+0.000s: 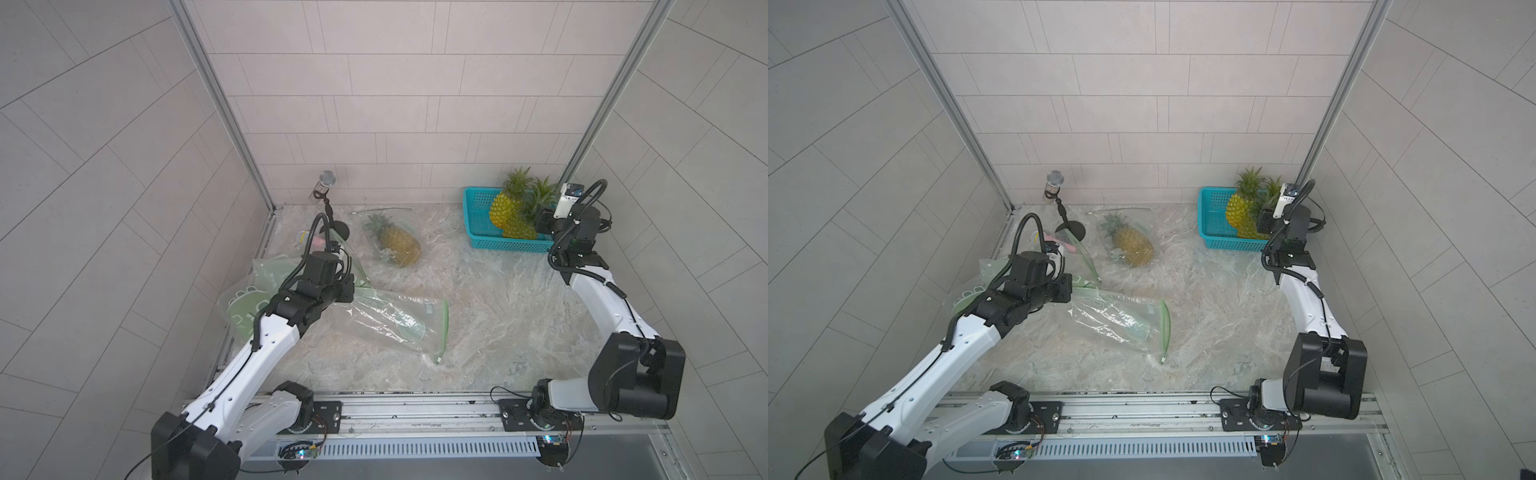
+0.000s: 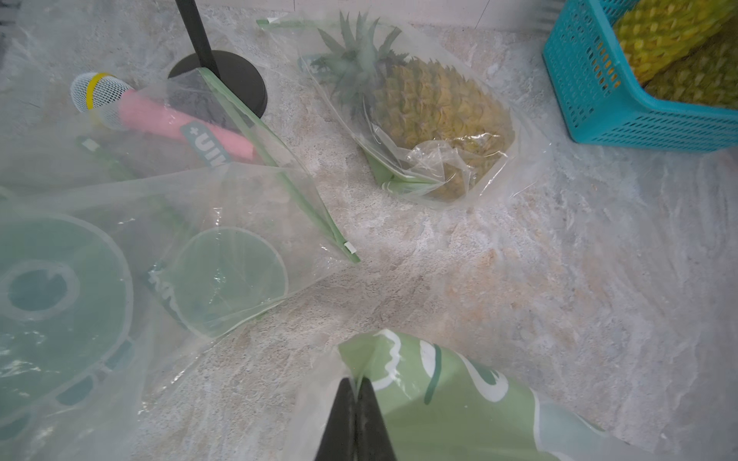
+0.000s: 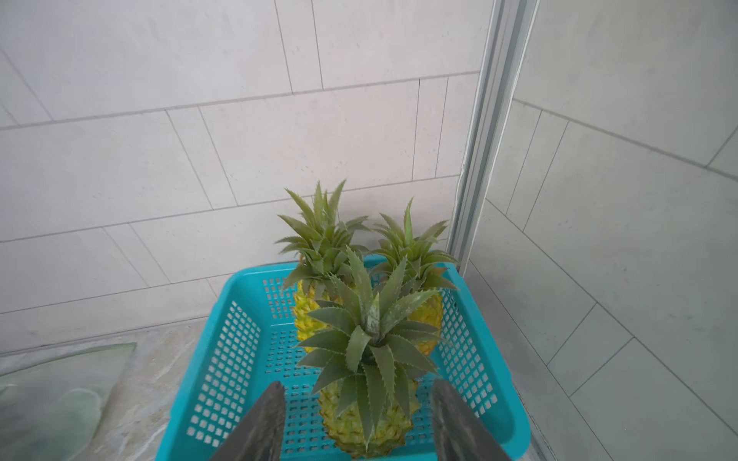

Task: Open the zip-top bag and take out the pineapple
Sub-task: Place the pineapple in the basket, then place the zipper food storage bag at the center of the board, then adjust the zipper food storage bag at the center of the board.

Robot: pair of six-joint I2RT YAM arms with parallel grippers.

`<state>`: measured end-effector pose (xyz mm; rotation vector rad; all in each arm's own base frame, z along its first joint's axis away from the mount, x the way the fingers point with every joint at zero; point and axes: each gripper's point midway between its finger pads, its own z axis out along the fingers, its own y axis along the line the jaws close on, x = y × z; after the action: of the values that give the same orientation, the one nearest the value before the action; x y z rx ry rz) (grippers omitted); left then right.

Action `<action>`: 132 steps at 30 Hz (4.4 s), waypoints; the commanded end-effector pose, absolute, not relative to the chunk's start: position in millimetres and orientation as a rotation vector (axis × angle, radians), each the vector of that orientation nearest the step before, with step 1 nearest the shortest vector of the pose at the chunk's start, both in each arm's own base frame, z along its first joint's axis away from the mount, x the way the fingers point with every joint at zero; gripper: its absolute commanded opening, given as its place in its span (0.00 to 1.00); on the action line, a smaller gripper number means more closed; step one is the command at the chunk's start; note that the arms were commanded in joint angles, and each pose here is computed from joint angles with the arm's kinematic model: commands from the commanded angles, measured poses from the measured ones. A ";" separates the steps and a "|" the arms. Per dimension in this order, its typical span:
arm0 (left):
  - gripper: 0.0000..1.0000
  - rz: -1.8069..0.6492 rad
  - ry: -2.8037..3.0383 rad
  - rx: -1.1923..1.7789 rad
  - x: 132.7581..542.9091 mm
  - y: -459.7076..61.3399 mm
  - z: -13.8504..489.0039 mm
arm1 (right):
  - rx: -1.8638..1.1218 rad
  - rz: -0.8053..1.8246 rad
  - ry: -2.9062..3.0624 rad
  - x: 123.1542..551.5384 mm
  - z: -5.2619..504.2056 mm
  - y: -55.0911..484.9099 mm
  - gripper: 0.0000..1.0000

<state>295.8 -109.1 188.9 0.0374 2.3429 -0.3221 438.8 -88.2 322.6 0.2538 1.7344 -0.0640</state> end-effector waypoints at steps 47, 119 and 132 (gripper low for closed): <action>0.01 -0.891 2.191 -0.002 390.1 -459.3 178.4 | 0.138 0.458 1.734 310.7 369.5 25.6 0.61; 0.73 -0.306 2.168 0.056 314.1 -73.5 241.3 | -0.650 0.593 2.540 524.7 126.3 304.7 0.56; 0.73 -0.313 2.179 0.033 316.7 -68.9 237.7 | -0.767 0.414 2.692 483.4 101.2 282.1 0.29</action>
<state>316.6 -70.8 240.5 0.0206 2.1802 -0.3191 521.4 304.4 134.0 -0.7004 2.5044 0.5255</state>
